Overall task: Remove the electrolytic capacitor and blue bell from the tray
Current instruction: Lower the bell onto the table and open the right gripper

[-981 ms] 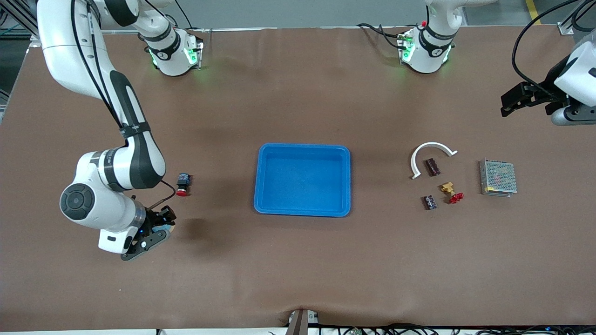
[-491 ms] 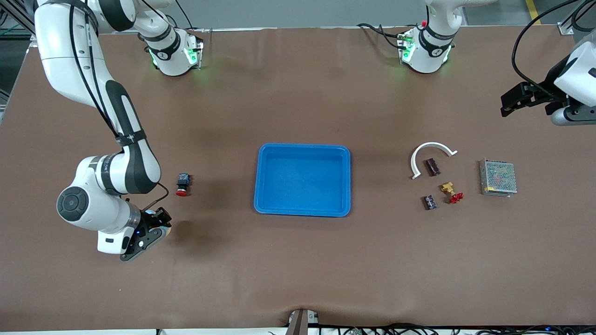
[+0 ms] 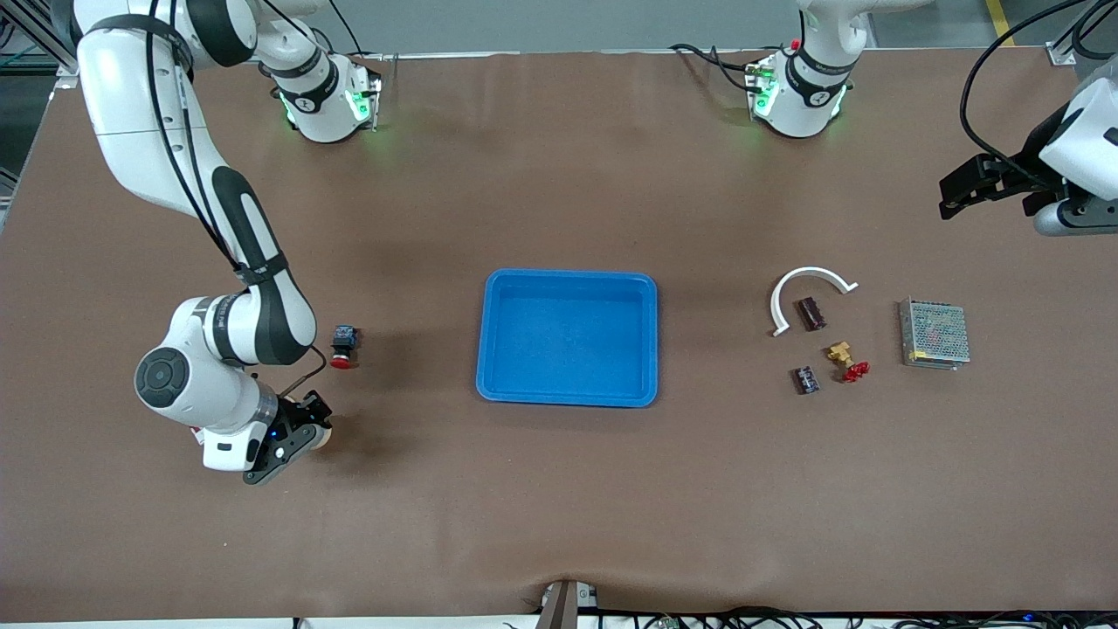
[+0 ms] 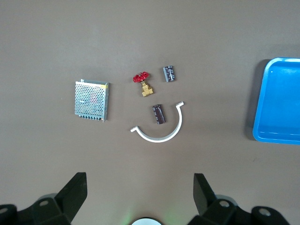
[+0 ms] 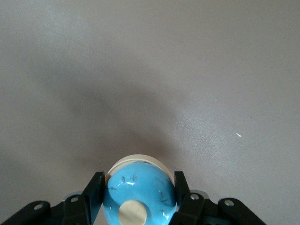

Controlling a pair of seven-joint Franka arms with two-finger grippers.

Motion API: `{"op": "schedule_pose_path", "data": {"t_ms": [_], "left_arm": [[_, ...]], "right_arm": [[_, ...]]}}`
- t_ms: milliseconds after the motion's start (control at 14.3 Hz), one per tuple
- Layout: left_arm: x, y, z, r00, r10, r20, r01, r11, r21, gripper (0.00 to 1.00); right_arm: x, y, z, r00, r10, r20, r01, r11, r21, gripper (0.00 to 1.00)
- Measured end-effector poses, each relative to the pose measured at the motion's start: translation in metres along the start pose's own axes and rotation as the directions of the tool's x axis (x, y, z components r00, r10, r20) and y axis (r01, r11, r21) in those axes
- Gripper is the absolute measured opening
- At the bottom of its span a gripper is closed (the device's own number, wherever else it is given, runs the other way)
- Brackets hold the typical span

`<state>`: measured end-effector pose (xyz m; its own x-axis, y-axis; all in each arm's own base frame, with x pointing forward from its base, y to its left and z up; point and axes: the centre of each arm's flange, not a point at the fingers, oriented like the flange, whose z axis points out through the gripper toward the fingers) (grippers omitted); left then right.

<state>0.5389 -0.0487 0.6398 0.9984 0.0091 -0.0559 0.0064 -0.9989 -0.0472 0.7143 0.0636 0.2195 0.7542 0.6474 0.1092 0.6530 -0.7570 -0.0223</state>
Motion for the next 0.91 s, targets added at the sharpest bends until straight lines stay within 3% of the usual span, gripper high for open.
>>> {"op": "schedule_pose_path", "data": {"t_ms": [911], "left_arm": [[0.0, 0.001, 0.002, 1.0, 0.002, 0.003, -0.002, 1.0, 0.0, 1.0]], "right_arm": [[-0.01, 0.006, 0.018, 0.999, -0.04, -0.003, 0.04, 0.999, 0.002, 0.65]]}}
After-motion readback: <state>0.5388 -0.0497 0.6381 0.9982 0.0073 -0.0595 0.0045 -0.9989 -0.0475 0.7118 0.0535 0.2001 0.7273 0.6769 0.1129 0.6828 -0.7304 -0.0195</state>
